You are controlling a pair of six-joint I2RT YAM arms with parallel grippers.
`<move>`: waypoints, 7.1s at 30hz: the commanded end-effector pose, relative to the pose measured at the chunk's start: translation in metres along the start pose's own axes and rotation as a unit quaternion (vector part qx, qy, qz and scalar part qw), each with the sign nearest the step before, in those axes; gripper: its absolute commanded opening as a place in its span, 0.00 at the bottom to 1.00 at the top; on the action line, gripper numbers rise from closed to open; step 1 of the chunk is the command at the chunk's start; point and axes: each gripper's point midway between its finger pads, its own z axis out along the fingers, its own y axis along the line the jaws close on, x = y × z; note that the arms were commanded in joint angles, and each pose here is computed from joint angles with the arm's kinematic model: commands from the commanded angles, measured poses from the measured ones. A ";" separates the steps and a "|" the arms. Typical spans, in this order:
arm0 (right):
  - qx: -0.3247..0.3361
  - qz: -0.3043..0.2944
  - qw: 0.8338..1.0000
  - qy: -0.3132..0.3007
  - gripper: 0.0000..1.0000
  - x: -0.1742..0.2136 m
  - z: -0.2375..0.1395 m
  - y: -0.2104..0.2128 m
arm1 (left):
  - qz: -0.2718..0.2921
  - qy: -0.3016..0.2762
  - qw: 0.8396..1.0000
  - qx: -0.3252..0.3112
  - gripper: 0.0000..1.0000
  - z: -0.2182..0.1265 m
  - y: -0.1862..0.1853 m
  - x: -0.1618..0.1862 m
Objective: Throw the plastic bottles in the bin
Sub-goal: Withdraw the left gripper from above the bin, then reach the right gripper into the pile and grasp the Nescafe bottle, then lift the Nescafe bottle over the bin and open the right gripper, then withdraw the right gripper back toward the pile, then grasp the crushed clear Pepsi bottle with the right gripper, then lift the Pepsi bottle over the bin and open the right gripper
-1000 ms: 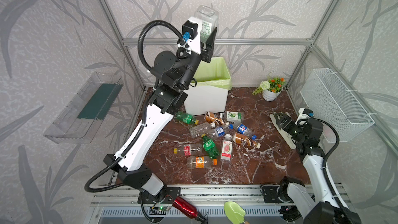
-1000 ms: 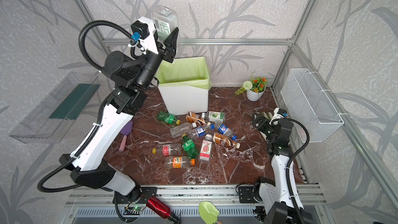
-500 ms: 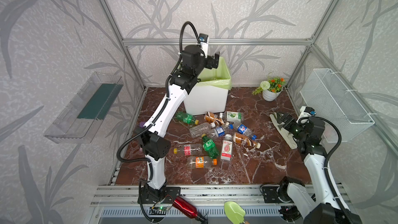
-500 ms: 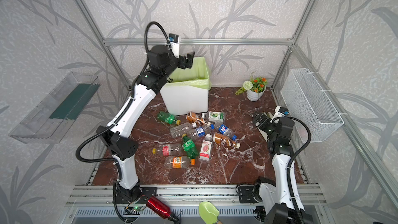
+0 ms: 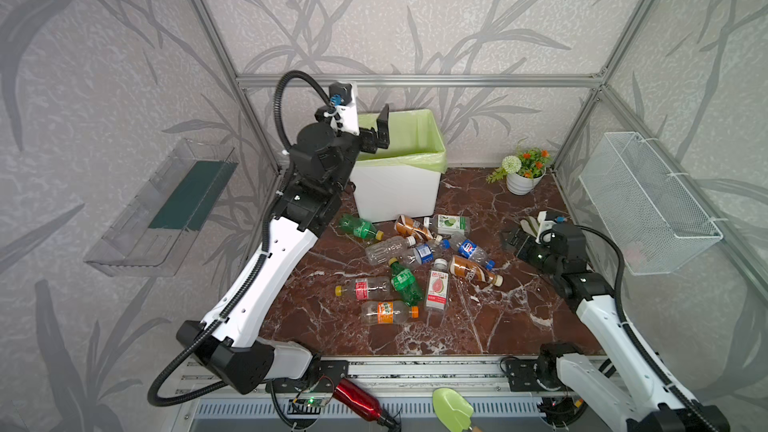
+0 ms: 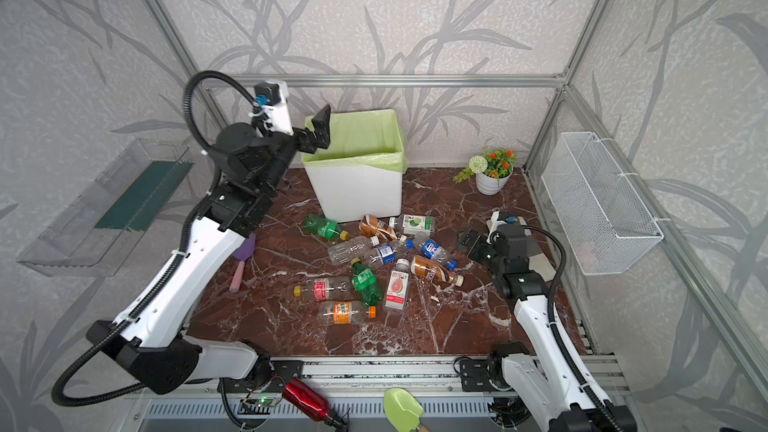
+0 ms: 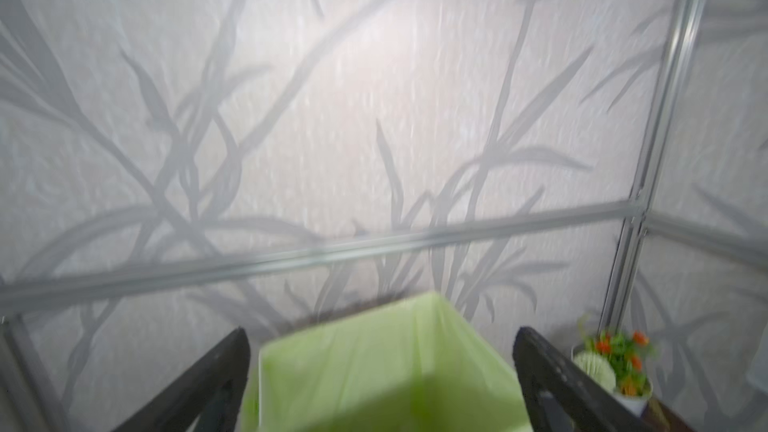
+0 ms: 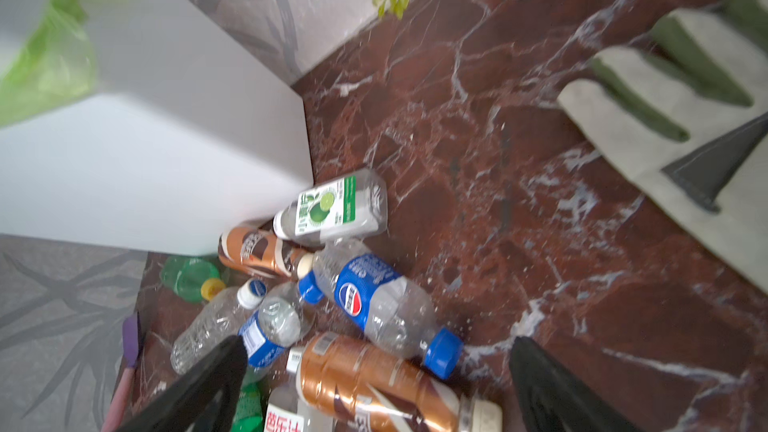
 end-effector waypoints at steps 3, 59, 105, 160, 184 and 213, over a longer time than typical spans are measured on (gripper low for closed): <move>0.098 -0.008 0.995 0.013 0.99 0.030 -0.003 -0.014 | -0.020 0.010 0.998 -0.059 0.99 -0.044 0.029 0.033; -0.080 -0.569 0.763 0.295 0.74 0.127 0.074 0.037 | -0.002 0.144 0.980 -0.140 0.99 -0.121 0.068 0.161; -0.152 -0.428 0.840 -0.296 0.59 -0.193 -0.124 0.254 | -0.036 0.232 0.932 -0.276 0.99 -0.151 0.115 0.230; -0.050 -0.141 0.981 -0.121 0.99 -0.087 0.022 0.051 | 0.010 0.316 0.937 -0.148 0.99 -0.143 0.022 0.265; 0.000 -0.464 0.860 0.212 0.83 0.056 0.117 0.037 | -0.080 0.274 0.931 -0.227 0.99 -0.160 0.079 0.258; 0.080 -0.515 0.793 0.315 0.53 0.085 0.140 0.014 | -0.089 0.267 0.924 -0.259 0.99 -0.184 0.097 0.260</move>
